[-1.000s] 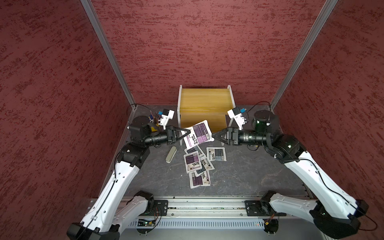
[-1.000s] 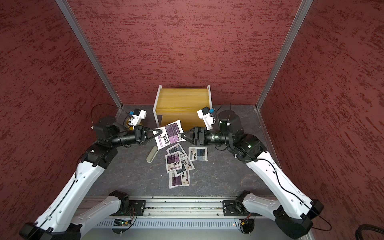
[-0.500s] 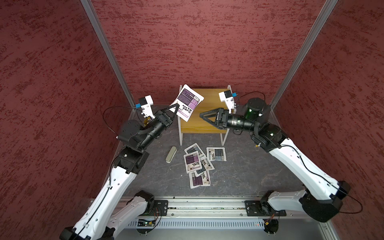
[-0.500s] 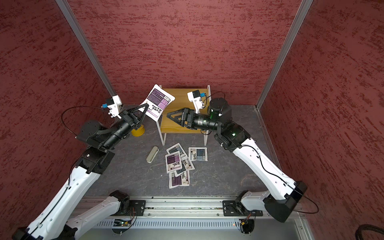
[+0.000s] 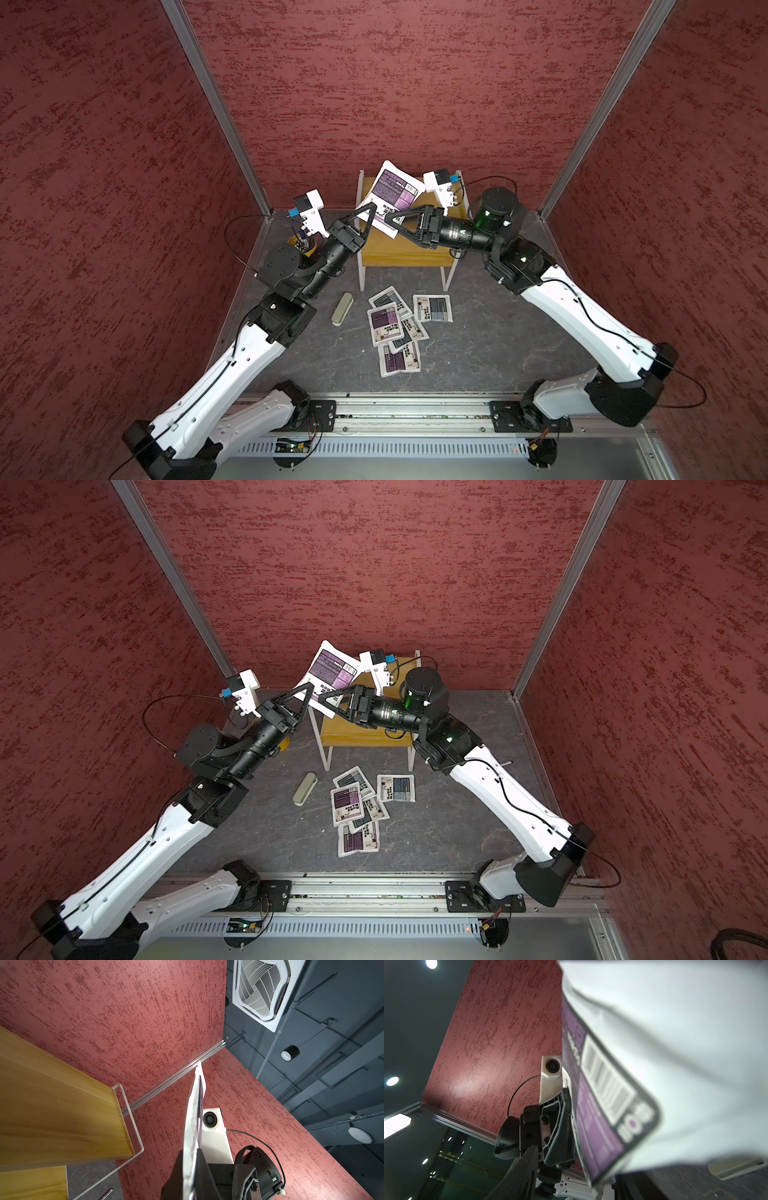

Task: Place the bagged coffee beans on the shelf by color
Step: Place the bagged coffee beans on the shelf.

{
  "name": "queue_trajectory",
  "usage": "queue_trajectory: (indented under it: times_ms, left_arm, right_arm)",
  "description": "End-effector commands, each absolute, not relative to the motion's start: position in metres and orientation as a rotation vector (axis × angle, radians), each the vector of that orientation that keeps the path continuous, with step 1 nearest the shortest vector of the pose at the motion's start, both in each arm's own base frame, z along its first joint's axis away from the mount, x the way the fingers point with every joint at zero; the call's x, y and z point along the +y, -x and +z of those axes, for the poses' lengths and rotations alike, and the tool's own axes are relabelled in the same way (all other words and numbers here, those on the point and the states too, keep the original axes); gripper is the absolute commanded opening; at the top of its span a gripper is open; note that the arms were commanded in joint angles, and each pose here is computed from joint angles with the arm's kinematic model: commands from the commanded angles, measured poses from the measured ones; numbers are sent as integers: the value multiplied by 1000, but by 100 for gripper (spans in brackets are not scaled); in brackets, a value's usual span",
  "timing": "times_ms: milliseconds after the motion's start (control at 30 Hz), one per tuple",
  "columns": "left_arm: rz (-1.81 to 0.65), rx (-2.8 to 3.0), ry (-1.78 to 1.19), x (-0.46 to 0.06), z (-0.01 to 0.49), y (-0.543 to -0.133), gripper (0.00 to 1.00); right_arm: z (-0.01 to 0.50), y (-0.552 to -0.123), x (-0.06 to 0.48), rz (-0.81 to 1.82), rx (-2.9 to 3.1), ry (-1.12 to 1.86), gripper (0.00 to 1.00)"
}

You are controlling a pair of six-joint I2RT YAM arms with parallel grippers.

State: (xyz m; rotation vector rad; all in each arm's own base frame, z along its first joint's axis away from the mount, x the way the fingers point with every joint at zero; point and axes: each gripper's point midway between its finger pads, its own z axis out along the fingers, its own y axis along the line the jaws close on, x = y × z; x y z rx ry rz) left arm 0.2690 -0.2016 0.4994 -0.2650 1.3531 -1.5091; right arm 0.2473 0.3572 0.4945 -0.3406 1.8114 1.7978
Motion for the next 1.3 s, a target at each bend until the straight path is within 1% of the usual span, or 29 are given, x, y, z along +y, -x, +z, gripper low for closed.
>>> queue_trajectory:
  times_ms: [0,100,333,433,467,500,533,567,700,733,933,1000,1100,1267]
  left_arm:
    - [-1461,1313,268,-194,502,-266,2]
    - [-1452,1314,285,-193,499,-267,2]
    - [-1450,1314,299,-193,494,-266,2]
    - [-1439,1314,294,-191,493,-264,2]
    - [-1434,1318,289,-191,492,-263,3]
    - [-1426,1319,284,-190,492,-262,10]
    - [-1415,1327,279,-189,491,-260,23]
    - [-1401,1335,279,-186,489,-259,31]
    - [-1322,1408,290,-169,478,-253,48]
    - [-1293,1449,298,-163,473,-252,51]
    - [-1190,1799,312,-142,437,-250,60]
    - [-1176,1896,295,-141,426,-248,67]
    - [-1232,1984,217,-152,416,-245,72]
    - [-1337,2086,170,-165,393,-237,78]
  right_arm:
    - [514,-240,355,1815,1736,365,58]
    - [513,-241,354,1806,1731,346,49]
    - [511,-247,353,1779,1734,311,17]
    - [506,-250,353,1765,1749,298,8]
    - [505,-251,353,1759,1755,294,7]
    - [505,-252,353,1753,1757,290,7]
    - [505,-252,352,1744,1759,293,7]
    - [505,-252,351,1729,1769,297,7]
    - [499,-256,341,1616,1895,327,5]
    - [488,-263,339,1577,1967,323,5]
    - [462,-299,318,1437,2256,300,4]
    - [453,-314,315,1411,2322,287,4]
    - [447,-335,316,1434,2349,259,3]
    - [427,-367,323,1497,2373,201,2]
